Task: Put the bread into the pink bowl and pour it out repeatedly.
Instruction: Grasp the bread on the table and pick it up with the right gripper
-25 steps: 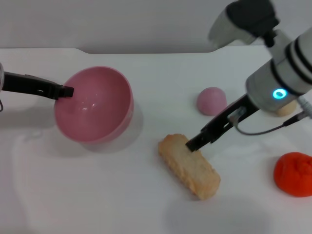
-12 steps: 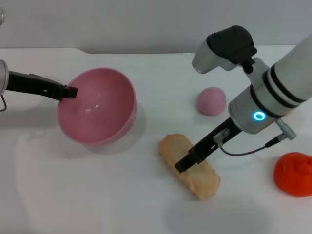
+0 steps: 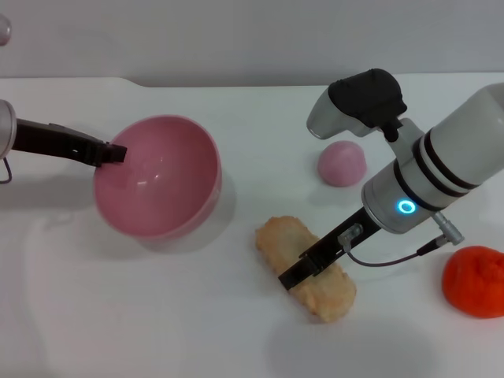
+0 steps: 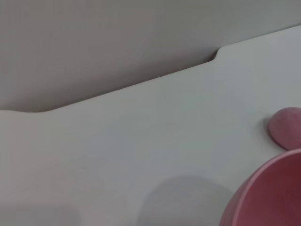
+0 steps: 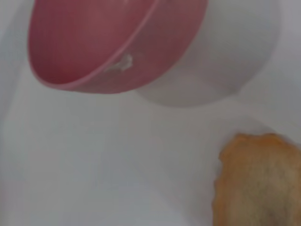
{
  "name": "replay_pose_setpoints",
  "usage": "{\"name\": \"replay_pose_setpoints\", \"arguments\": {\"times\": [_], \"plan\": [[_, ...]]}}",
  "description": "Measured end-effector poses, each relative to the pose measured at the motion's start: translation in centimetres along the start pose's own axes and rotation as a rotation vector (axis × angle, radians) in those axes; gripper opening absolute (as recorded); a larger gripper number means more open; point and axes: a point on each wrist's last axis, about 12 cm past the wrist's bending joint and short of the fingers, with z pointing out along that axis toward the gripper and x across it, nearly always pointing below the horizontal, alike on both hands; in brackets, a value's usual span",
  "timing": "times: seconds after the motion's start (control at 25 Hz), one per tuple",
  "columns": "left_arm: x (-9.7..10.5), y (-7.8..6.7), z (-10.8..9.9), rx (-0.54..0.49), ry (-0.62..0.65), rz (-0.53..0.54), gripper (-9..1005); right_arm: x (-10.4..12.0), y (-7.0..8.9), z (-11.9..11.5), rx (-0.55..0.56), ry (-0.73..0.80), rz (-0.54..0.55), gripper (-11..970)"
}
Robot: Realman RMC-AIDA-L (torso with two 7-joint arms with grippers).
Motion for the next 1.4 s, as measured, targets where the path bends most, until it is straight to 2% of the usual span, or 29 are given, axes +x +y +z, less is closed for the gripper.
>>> {"name": "replay_pose_setpoints", "arguments": {"times": [0.6,1.04,1.24,1.4], "plan": [[0.1,0.0,0.3,-0.026,0.022,0.020,45,0.3,-1.6,-0.2,0.066,-0.003,0.032,569],[-0.1,0.1,0.5,-0.036,0.014,0.021,45,0.0,-1.9,-0.6,0.102,-0.020,0.016,569],[-0.1,0.1,0.5,-0.043,0.007,0.020,45,-0.3,-2.1,-1.0,0.139,-0.042,-0.006,528],[-0.1,0.2,0.5,-0.047,0.003,0.017,45,-0.5,-2.0,-1.1,0.158,-0.049,-0.027,454]]}}
